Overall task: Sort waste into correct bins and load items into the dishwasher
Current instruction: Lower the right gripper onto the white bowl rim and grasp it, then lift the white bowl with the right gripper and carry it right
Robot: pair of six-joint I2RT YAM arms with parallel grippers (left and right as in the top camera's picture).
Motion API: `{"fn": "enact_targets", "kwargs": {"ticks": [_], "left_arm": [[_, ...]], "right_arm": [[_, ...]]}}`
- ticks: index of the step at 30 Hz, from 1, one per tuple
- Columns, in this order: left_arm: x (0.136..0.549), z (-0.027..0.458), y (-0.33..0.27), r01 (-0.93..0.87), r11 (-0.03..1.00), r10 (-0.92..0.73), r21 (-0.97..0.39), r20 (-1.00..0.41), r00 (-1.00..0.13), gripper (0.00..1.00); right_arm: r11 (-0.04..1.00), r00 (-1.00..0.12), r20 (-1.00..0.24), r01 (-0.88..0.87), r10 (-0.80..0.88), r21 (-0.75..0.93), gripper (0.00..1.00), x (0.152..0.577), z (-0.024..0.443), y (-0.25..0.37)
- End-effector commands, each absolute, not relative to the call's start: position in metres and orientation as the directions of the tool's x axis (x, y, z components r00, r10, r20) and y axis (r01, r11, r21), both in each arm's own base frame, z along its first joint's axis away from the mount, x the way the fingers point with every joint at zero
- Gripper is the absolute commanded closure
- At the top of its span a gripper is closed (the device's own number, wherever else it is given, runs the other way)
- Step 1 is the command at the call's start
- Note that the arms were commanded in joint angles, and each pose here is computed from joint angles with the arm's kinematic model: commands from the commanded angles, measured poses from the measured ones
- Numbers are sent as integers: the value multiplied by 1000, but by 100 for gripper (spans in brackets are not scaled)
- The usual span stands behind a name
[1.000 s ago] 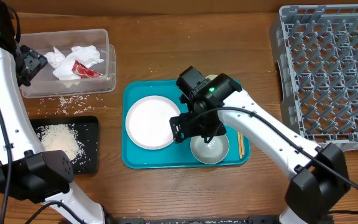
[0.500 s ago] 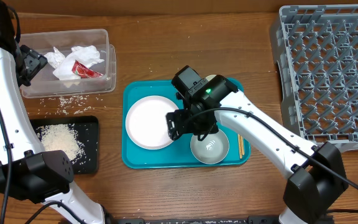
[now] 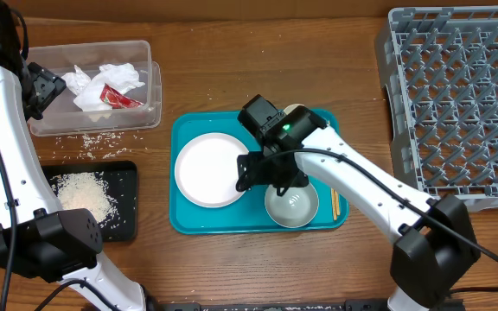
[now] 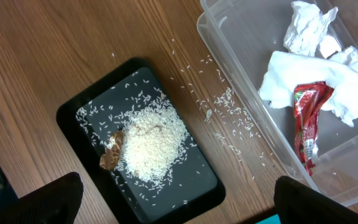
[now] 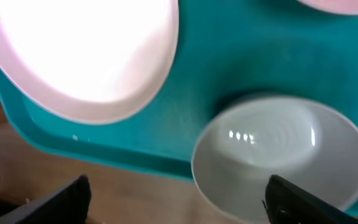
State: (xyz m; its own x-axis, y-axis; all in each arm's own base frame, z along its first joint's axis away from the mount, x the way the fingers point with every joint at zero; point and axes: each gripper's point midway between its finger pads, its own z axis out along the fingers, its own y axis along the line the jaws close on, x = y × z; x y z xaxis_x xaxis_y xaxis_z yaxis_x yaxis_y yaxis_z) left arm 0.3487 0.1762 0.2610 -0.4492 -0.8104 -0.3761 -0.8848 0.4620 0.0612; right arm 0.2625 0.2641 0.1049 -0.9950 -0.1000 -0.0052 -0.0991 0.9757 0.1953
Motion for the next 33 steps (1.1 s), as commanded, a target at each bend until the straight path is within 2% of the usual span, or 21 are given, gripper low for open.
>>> {"fn": "enact_targets", "kwargs": {"ticks": [1, 7, 11, 17, 19, 24, 30, 33], "left_arm": [[347, 266, 180, -886, 460, -802, 66, -396, -446, 0], [347, 266, 180, -886, 460, -802, 66, -396, -446, 0], [348, 266, 180, -885, 460, -803, 66, -396, -446, 0], [347, 266, 180, -886, 460, -802, 66, -396, -446, 0], [348, 266, 180, -885, 460, -803, 66, -396, -446, 0], [348, 266, 180, -885, 460, -803, 66, -396, -446, 0], [348, 266, 180, -885, 460, -803, 66, -396, -446, 0], [348, 266, 180, -885, 460, -803, 66, -396, -446, 0]], "right_arm": [[989, -999, 16, -31, -34, 145, 12, 257, 75, 256], [987, -994, 80, 80, 70, 137, 17, 240, 41, 248], [988, -992, 110, 71, 56, 135, 27, 229, 36, 248], [996, -998, 32, 52, 50, 69, 37, 222, 32, 256], [999, -999, -5, 43, 43, 22, 43, 222, 32, 252], [999, -999, -26, 35, 35, 1, 57, 223, 32, 251], [1000, -999, -39, -7, -8, -20, 64, 225, 32, 247], [999, -999, -31, -13, -14, -29, 76, 223, 32, 245]]}}
